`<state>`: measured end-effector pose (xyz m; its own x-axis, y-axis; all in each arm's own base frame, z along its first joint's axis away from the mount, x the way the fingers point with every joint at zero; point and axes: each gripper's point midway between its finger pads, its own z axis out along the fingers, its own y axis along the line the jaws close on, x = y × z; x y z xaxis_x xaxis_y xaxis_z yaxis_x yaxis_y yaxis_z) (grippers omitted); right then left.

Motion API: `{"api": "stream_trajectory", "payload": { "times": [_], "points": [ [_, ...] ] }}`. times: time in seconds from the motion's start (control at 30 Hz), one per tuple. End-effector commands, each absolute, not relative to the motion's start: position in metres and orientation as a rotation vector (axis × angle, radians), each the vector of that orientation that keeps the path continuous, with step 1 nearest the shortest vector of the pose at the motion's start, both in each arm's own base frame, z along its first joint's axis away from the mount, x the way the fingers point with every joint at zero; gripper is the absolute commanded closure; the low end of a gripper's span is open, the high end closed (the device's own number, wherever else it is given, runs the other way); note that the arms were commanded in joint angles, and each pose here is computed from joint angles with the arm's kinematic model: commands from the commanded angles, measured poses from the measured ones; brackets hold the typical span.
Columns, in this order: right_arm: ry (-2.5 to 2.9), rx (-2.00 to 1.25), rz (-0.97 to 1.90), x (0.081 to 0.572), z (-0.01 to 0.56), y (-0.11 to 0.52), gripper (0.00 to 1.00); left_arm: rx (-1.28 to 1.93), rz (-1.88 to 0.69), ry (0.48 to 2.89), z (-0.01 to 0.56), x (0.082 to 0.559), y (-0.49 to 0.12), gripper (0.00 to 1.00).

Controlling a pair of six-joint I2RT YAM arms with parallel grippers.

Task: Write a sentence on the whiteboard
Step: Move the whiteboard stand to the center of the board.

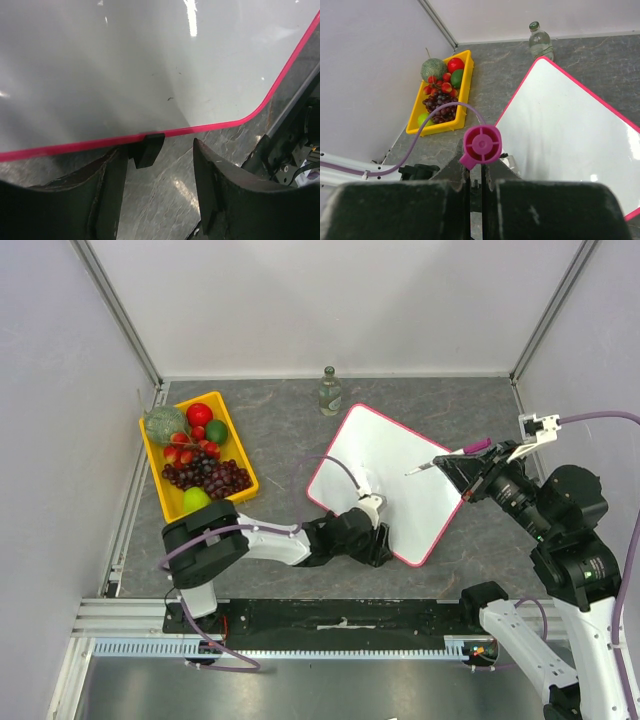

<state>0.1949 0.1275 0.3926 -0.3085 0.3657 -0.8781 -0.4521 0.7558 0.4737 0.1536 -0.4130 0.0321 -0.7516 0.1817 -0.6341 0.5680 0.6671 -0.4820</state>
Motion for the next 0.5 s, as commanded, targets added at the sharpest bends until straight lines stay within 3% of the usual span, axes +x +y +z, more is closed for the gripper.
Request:
{"api": "stream_trajectory", "payload": {
  "times": [0.0,0.47],
  "points": [
    [1.677,-0.084,0.816,0.19,0.399,0.127,1.0,0.562,-1.004,2.305,0.044,0.156,-0.447,0.39],
    [1.689,-0.092,0.784,0.19,0.396,0.124,1.0,0.626,-1.102,2.268,0.047,0.158,-0.516,0.39]
  ]
}}
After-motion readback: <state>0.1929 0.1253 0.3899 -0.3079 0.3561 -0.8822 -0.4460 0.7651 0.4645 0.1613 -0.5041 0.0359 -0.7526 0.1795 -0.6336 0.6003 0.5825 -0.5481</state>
